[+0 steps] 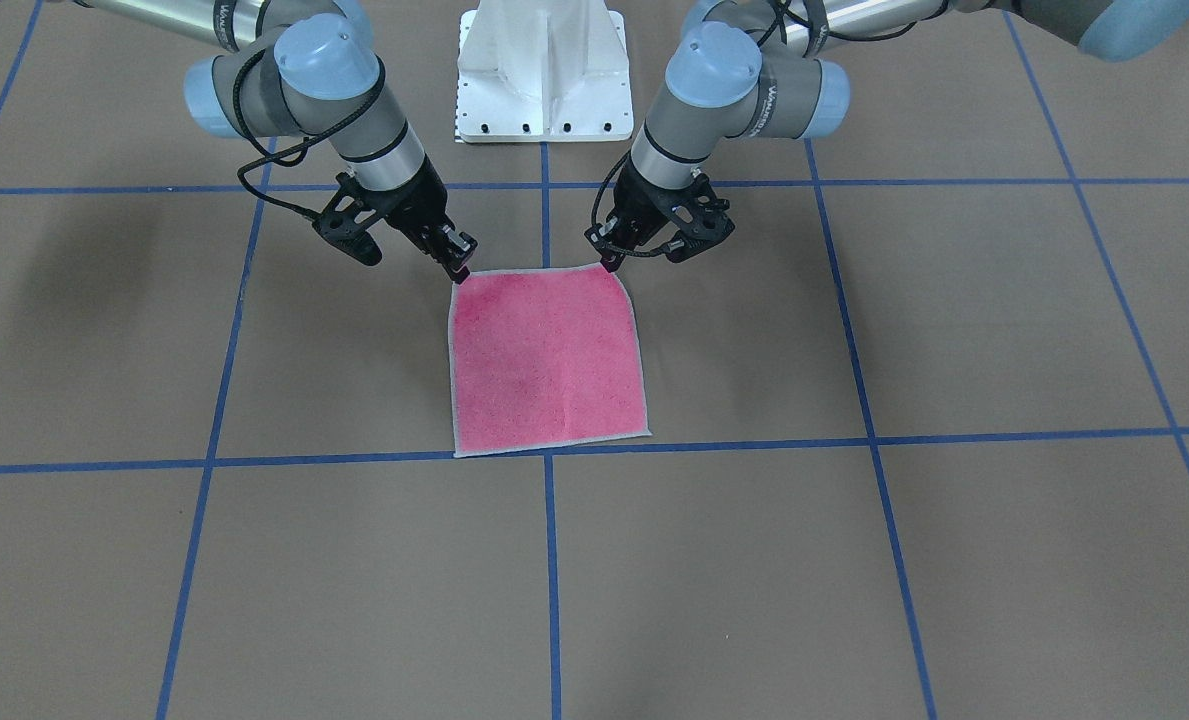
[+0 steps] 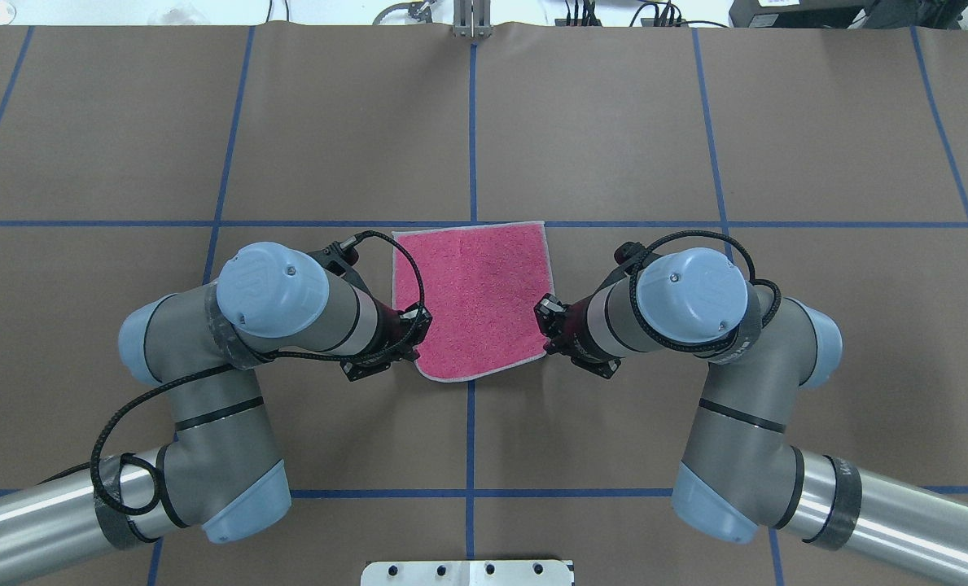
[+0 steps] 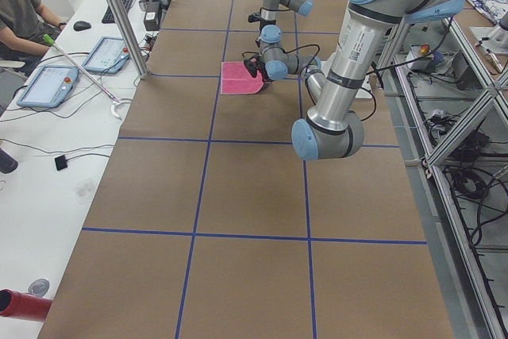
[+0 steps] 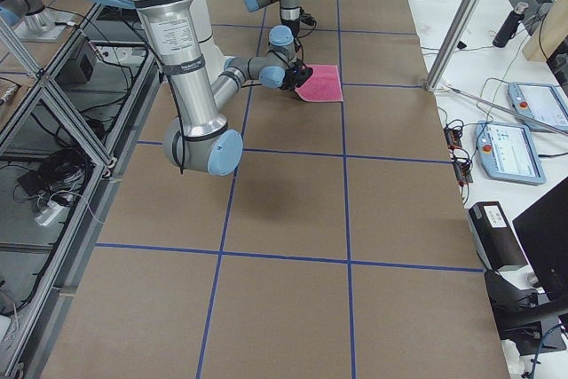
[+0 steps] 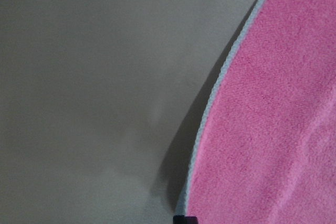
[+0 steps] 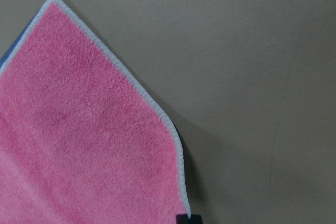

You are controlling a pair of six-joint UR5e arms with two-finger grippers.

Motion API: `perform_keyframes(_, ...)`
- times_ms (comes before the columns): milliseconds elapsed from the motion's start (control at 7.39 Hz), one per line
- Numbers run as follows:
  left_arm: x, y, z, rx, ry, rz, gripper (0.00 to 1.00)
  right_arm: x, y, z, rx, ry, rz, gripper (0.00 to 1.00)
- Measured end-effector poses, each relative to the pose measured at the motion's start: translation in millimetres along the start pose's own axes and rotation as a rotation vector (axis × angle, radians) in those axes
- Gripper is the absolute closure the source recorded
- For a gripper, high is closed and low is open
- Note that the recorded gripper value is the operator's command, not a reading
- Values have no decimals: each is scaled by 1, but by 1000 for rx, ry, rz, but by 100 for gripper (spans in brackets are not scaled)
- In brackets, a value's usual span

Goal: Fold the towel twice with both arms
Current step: 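Lift both near corners and fold them over toward the far edge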

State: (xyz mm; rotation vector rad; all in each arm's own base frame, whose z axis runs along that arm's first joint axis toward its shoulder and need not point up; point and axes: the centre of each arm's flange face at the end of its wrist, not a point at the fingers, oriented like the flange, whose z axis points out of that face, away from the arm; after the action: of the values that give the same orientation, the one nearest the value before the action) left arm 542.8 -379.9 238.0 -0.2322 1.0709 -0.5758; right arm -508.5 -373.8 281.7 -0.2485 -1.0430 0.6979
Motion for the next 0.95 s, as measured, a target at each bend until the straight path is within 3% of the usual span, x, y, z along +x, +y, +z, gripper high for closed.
perform_keyframes(948,-2,8,-10,-26,9,2,100,19,14,-17,-48,6,-9,100)
